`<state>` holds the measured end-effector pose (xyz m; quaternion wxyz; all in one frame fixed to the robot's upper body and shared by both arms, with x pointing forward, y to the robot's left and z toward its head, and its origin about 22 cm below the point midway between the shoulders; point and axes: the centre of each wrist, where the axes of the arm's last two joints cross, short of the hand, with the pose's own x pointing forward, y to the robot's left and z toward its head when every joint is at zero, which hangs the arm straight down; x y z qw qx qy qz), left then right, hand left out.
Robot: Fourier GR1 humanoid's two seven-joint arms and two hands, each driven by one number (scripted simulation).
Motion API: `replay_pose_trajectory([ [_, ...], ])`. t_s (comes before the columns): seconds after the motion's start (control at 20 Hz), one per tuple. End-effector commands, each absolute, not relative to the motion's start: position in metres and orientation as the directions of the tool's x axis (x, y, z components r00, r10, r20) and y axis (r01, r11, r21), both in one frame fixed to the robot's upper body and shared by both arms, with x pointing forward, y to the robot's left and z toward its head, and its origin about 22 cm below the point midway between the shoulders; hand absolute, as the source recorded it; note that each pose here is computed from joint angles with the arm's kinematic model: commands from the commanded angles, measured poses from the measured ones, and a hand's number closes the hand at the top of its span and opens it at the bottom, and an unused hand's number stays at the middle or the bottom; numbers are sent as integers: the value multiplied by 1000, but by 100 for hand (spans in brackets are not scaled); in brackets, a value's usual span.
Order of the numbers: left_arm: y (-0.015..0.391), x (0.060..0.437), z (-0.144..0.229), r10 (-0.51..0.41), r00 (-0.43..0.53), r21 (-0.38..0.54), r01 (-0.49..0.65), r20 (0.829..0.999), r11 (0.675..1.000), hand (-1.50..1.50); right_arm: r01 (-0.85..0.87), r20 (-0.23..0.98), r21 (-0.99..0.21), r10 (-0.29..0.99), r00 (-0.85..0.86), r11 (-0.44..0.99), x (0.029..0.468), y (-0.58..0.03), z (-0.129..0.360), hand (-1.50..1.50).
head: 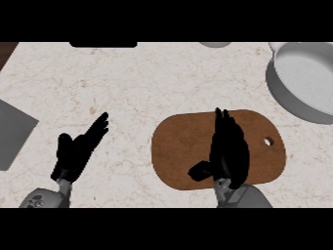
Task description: Pick the sweet potato from the cutting board and place it in the pot
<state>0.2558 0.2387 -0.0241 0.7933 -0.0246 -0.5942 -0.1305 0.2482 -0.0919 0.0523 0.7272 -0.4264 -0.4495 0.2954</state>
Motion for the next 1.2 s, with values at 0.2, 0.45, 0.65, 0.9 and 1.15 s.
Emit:
replay_pose_trajectory([
  [0.2,261,254,-22,-171,275,105,240,946,965,0,-49,331,-915,814,478,401,246,-132,32,-150],
  [0.45,252,260,-27,-175,250,119,225,952,967,0,-17,374,-903,808,455,428,217,-161,52,-150],
  [0.65,253,258,-13,-184,254,122,240,950,963,0,-20,462,-853,773,435,521,219,-153,19,-150],
  [0.9,256,252,-33,-168,271,103,238,948,966,0,25,599,-772,714,363,635,228,-177,15,-150],
  [1.15,243,253,-33,-148,268,84,235,952,968,0,50,680,-698,640,358,714,224,-181,12,-150],
])
